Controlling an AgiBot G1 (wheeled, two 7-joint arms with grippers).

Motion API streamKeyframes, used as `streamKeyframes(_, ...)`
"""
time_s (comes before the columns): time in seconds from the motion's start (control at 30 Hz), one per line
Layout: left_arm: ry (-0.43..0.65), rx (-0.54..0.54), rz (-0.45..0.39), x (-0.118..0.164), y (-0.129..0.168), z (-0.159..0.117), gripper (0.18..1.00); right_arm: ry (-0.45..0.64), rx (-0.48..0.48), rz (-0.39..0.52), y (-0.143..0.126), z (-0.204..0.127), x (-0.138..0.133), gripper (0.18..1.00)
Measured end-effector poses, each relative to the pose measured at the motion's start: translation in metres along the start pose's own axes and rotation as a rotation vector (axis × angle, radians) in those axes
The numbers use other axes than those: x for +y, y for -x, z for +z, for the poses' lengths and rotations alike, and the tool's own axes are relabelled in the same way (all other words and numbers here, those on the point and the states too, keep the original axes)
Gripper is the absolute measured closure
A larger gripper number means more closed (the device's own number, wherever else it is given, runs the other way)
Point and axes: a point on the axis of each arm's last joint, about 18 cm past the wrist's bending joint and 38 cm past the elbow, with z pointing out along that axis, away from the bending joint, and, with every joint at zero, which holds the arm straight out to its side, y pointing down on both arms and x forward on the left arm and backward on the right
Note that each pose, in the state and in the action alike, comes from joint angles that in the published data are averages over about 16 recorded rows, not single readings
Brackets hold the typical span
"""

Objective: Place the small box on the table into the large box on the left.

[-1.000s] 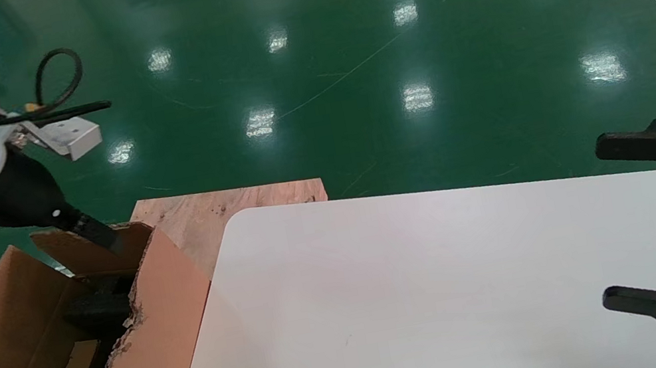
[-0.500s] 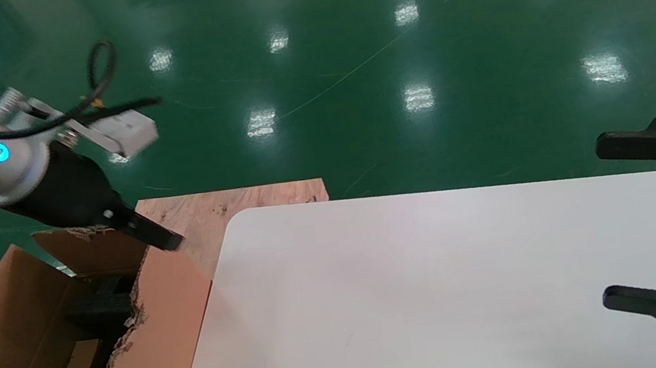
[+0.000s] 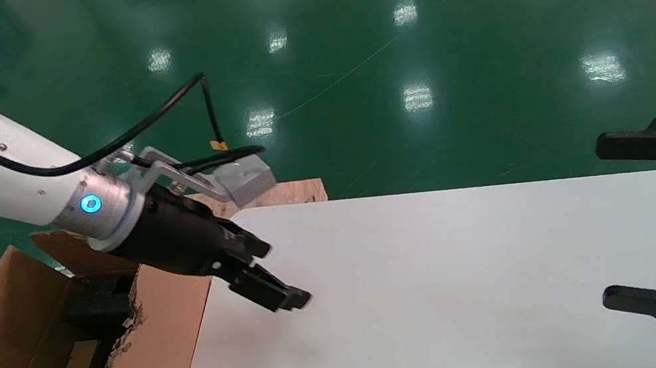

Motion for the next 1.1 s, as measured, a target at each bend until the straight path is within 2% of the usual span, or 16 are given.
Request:
streamKeyframes(0.27,-0.159,0.18,0.121,-0.008,-0.03,0.013,0.184,0.0,0.0,0.0,0.0,0.0,0.0,0.178)
streamKeyframes(0.57,-0.375,0.323,0.244,-0.01,-0.054,0.013,0.184,0.0,0.0,0.0,0.0,0.0,0.0,0.178)
streamKeyframes(0.83,-0.588,0.389,0.343,-0.005,-0.068,0.001,0.184,0.0,0.0,0.0,0.0,0.0,0.0,0.178)
streamKeyframes(1.1,-0.781,0.395,0.424,0.005,-0.075,-0.016,0.184,0.0,0.0,0.0,0.0,0.0,0.0,0.178)
